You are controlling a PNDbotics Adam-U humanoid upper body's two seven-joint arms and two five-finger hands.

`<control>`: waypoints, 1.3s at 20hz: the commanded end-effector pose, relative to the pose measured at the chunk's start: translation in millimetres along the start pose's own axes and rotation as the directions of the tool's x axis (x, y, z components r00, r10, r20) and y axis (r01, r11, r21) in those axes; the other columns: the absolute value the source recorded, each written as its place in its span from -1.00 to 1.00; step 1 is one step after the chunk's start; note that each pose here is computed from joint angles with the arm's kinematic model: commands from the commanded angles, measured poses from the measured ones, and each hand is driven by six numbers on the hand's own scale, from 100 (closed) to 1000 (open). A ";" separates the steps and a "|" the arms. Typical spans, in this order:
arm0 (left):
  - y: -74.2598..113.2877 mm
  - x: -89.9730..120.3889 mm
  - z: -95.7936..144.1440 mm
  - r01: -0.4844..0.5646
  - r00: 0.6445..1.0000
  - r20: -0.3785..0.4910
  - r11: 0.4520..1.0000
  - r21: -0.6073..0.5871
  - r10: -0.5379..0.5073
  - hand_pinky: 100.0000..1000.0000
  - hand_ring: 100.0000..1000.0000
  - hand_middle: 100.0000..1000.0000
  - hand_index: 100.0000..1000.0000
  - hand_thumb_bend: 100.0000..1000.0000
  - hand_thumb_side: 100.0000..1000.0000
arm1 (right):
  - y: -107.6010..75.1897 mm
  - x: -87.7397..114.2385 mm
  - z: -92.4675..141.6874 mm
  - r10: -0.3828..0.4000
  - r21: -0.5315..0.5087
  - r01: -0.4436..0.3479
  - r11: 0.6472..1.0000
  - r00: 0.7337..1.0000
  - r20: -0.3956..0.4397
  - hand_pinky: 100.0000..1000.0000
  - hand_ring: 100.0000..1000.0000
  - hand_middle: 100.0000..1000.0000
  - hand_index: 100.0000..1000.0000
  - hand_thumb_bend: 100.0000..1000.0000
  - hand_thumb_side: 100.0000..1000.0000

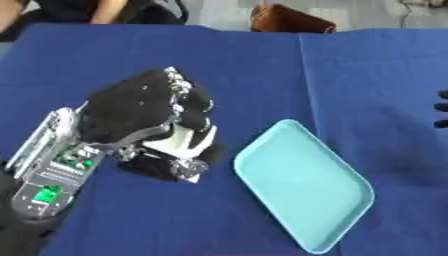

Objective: Pick up objects on the table and place them in the box.

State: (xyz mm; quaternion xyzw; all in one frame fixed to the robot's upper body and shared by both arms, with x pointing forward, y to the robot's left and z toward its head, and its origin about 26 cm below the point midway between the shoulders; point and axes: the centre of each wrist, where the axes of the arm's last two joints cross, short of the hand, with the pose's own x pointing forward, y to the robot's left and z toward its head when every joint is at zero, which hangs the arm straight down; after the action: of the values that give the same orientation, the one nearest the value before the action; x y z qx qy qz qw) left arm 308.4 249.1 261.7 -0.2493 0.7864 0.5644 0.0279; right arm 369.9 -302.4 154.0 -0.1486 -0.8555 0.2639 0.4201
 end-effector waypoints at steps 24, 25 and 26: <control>-32.2 -38.8 -34.9 -0.089 0.996 0.003 0.996 0.022 0.089 -1.00 -1.00 -1.00 -1.00 -1.00 -0.20 | -12.2 4.5 -0.9 0.012 -0.062 -0.011 0.998 1.000 0.019 0.34 0.62 0.68 0.82 -1.00 0.64; -34.8 -39.8 -35.4 -0.092 0.996 0.003 0.996 0.015 0.092 -1.00 -1.00 -1.00 -1.00 -1.00 -0.19 | -13.0 5.8 -1.9 0.015 -0.067 -0.013 0.998 1.000 0.025 0.34 0.62 0.68 0.82 -1.00 0.64; -37.2 -40.7 -35.9 -0.095 0.995 0.004 0.995 0.009 0.095 -1.00 -1.00 -1.00 -1.00 -1.00 -0.18 | -13.7 7.1 -3.0 0.017 -0.071 -0.015 0.997 0.999 0.030 0.34 0.62 0.68 0.82 -1.00 0.63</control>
State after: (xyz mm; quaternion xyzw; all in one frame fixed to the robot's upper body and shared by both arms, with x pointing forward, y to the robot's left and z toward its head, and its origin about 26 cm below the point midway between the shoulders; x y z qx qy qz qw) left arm 367.6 223.5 248.2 -0.2063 0.8018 0.5609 -0.0089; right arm 369.3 -307.1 155.5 -0.1577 -0.8614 0.2420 0.4177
